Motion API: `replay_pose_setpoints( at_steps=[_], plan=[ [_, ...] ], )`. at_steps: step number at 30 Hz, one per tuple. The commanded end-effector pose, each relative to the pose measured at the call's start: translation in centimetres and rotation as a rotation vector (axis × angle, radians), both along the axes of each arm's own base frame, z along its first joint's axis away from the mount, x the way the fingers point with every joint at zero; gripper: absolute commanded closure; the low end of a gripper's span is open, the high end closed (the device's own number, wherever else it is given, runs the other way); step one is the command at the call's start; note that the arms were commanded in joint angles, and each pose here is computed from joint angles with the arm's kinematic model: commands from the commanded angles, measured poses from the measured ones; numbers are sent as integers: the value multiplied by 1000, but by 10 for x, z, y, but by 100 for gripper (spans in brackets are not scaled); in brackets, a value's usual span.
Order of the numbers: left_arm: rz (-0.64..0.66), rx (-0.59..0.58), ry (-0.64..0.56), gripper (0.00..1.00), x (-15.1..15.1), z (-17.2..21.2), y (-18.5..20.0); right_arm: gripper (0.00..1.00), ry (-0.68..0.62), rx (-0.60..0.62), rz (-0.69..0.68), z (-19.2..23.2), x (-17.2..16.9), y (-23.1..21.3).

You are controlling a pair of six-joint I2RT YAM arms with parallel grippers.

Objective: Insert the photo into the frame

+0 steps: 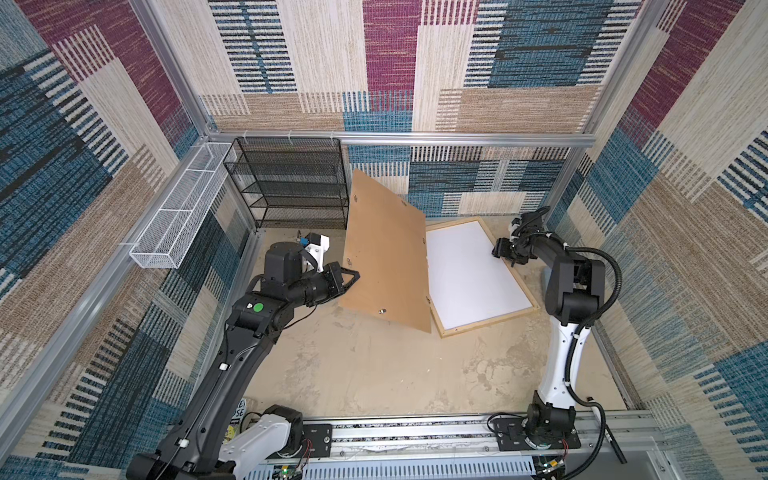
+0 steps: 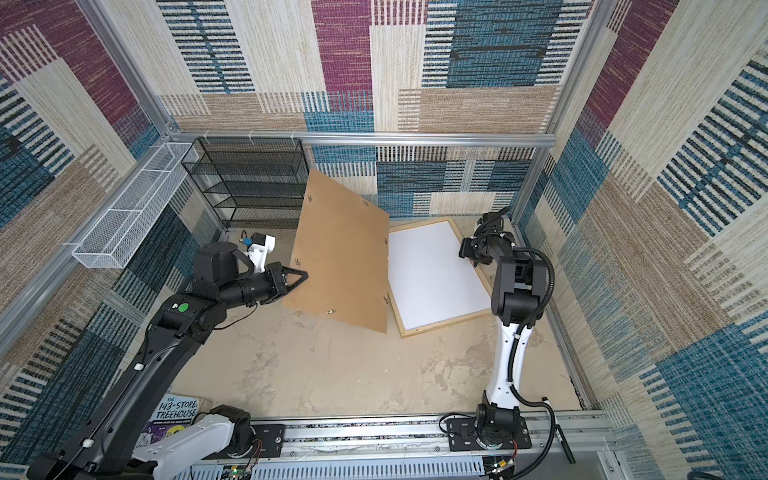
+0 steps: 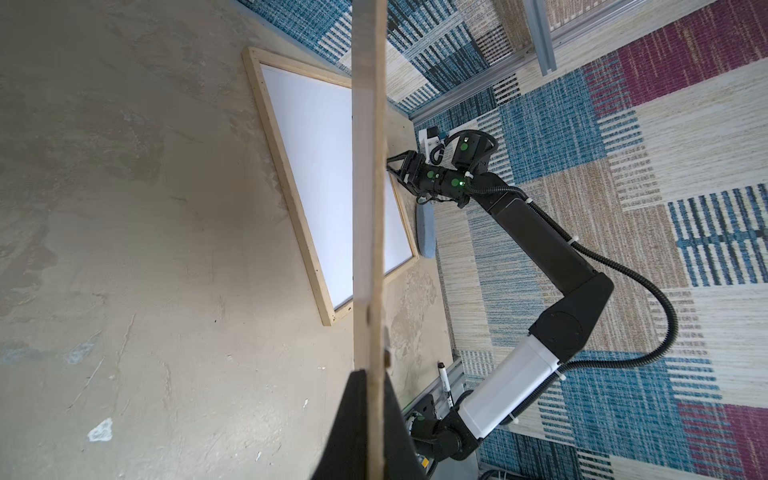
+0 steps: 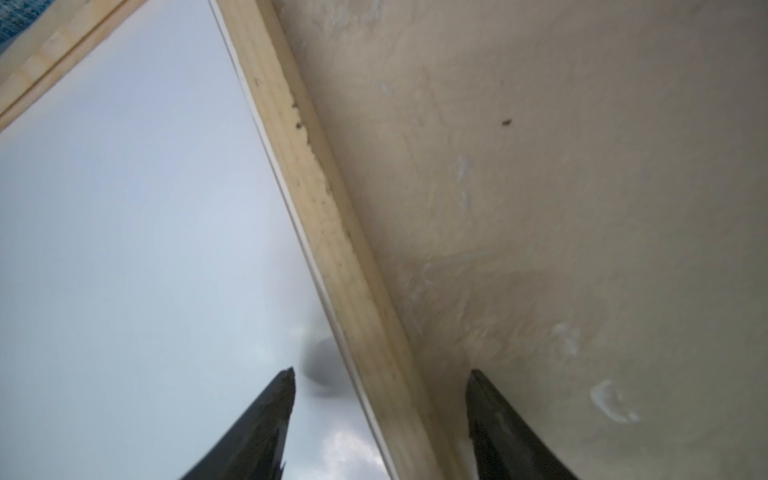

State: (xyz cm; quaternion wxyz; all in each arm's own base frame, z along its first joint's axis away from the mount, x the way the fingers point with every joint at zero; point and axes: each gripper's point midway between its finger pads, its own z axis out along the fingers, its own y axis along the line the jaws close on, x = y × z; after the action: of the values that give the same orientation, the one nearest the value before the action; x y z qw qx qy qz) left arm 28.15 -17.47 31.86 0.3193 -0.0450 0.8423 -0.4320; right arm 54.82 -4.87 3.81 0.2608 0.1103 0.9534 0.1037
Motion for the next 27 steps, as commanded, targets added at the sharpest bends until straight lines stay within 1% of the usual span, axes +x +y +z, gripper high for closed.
replay_pose_setpoints(
  at_steps=[1, 7, 10, 12, 15, 17, 20, 27],
  plan=[
    [-9, -38, -124, 100, 8, 27, -4, 36, 9, 69, 9, 1, -16, 13],
    [0, -30, -118, 100, 12, 23, -3, 45, 23, 112, 2, -4, -61, 29],
    [-1, -29, -121, 100, 12, 23, -3, 53, 23, 119, 3, -4, -80, 39],
    [-1, -29, -121, 100, 13, 23, -3, 59, 33, 116, 13, -6, -91, 49],
    [-6, -30, -120, 100, 12, 22, -4, 75, 39, 108, 47, -7, -106, 67],
    [-6, -33, -116, 100, 12, 19, -4, 81, 46, 106, 75, -9, -114, 81],
    [-5, -36, -106, 100, 12, 14, -5, 82, 59, 105, 118, -12, -127, 104],
    [-17, -82, -56, 100, 12, -7, -10, 83, 63, 125, 232, -15, -154, 155]
  ],
)
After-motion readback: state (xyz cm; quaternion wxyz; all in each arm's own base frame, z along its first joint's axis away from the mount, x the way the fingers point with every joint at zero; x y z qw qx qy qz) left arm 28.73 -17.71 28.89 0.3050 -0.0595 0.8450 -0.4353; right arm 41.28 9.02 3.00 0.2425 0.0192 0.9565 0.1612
